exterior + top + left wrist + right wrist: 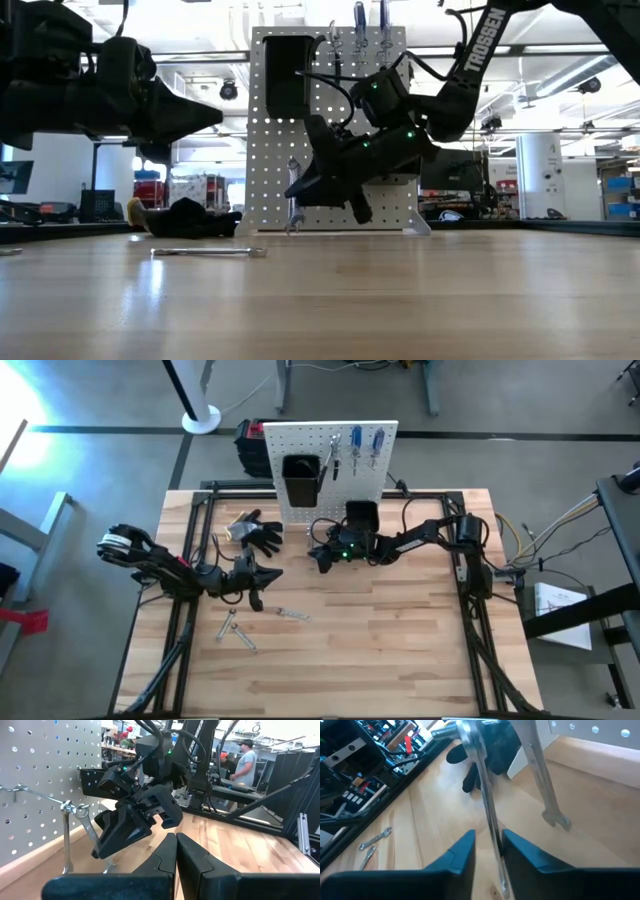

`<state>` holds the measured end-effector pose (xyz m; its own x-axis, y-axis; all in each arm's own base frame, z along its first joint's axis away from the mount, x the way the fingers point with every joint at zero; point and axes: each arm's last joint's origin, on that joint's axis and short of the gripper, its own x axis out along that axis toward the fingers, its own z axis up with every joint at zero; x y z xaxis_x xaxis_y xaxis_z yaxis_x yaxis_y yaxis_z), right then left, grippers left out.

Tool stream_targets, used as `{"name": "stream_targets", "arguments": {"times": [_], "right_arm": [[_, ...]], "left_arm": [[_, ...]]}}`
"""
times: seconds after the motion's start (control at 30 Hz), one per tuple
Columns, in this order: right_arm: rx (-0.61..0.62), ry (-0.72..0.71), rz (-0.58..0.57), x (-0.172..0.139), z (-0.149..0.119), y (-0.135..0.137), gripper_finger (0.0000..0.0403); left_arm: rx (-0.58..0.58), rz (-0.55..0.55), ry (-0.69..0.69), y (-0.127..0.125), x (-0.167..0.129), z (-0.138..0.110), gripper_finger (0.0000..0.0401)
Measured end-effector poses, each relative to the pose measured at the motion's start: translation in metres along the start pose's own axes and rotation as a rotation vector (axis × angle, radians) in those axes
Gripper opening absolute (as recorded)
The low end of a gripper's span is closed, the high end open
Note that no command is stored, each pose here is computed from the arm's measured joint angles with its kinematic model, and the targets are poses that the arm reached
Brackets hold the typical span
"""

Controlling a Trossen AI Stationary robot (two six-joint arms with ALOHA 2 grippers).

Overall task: Hang tools onto peg board
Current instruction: Hang the wrench on the peg board

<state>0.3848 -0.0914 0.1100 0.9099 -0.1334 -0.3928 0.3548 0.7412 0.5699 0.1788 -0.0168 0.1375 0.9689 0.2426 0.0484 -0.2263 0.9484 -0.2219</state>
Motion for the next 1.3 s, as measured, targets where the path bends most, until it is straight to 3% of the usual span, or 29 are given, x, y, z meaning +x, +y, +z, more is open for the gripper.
{"name": "stream_targets", "arguments": {"times": [0.2, 0.33, 0.67, 0.87, 1.03, 1.3], "right_arm": [[-0.005, -0.016, 0.000, 0.000, 0.001, 0.001, 0.0162], [-0.007, -0.056, -0.038, 0.000, 0.003, 0.001, 0.0177], [-0.025, -0.067, -0.058, 0.000, -0.002, 0.007, 0.0124], [-0.061, -0.088, -0.192, -0.001, -0.016, 0.012, 0.0110], [-0.132, -0.071, -0.166, -0.001, -0.023, 0.023, 0.0103], [-0.243, -0.091, -0.155, 0.002, -0.013, 0.027, 0.0014]], "left_arm": [[-0.008, -0.001, -0.002, 0.000, 0.000, 0.000, 0.0000], [-0.009, -0.001, -0.002, 0.000, 0.000, 0.000, 0.0000], [-0.019, 0.000, 0.000, 0.000, -0.001, 0.000, 0.0000], [-0.020, -0.014, 0.003, -0.002, -0.002, 0.000, 0.0000], [-0.020, -0.020, 0.005, -0.003, -0.002, -0.001, 0.0000], [-0.012, -0.017, 0.014, -0.003, -0.002, -0.002, 0.0000]]}}
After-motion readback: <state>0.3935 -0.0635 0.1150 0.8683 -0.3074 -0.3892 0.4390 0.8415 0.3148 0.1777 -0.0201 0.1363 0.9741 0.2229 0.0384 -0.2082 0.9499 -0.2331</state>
